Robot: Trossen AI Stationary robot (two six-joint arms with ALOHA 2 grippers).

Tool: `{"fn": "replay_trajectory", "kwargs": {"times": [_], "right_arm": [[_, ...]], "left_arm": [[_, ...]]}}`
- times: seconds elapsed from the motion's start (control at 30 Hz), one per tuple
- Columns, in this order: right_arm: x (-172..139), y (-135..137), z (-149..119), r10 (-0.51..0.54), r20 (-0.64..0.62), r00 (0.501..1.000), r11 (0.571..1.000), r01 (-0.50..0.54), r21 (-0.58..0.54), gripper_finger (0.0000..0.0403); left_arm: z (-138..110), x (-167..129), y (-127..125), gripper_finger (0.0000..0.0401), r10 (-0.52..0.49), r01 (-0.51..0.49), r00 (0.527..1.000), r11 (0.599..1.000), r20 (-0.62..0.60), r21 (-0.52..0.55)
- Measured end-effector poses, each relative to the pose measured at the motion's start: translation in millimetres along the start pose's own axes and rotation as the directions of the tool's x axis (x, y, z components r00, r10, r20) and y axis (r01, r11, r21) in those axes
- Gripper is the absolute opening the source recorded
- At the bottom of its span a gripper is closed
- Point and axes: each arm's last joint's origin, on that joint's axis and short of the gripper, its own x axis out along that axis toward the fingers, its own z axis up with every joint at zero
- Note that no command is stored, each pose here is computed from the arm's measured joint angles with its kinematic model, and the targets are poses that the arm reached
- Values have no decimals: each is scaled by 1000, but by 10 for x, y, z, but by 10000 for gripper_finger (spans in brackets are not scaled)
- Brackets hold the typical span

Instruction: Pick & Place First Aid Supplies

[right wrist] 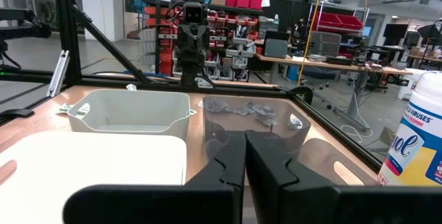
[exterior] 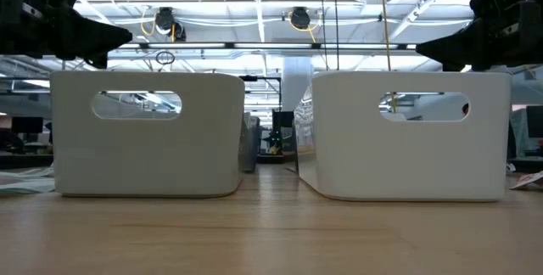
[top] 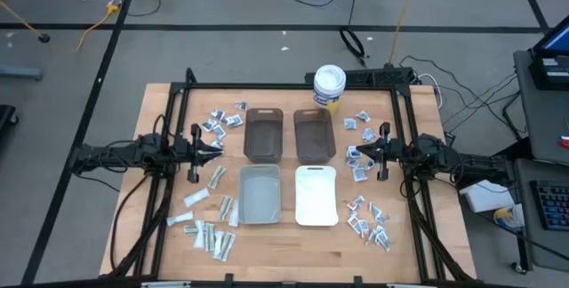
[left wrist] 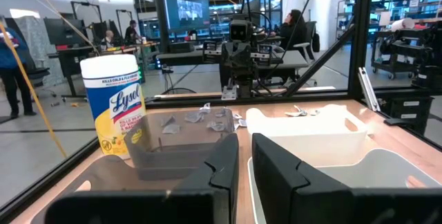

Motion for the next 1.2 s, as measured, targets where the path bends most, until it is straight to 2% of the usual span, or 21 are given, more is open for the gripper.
{"fn": "replay_trajectory", "kwargs": {"times": [1.2], "right_arm": [[0, -7, -7, -25, -8, 1000, 1000, 25, -6, 9]], "left_arm": [[0, 0, 0, 47, 0, 0, 1000, 1000, 0, 0]]}}
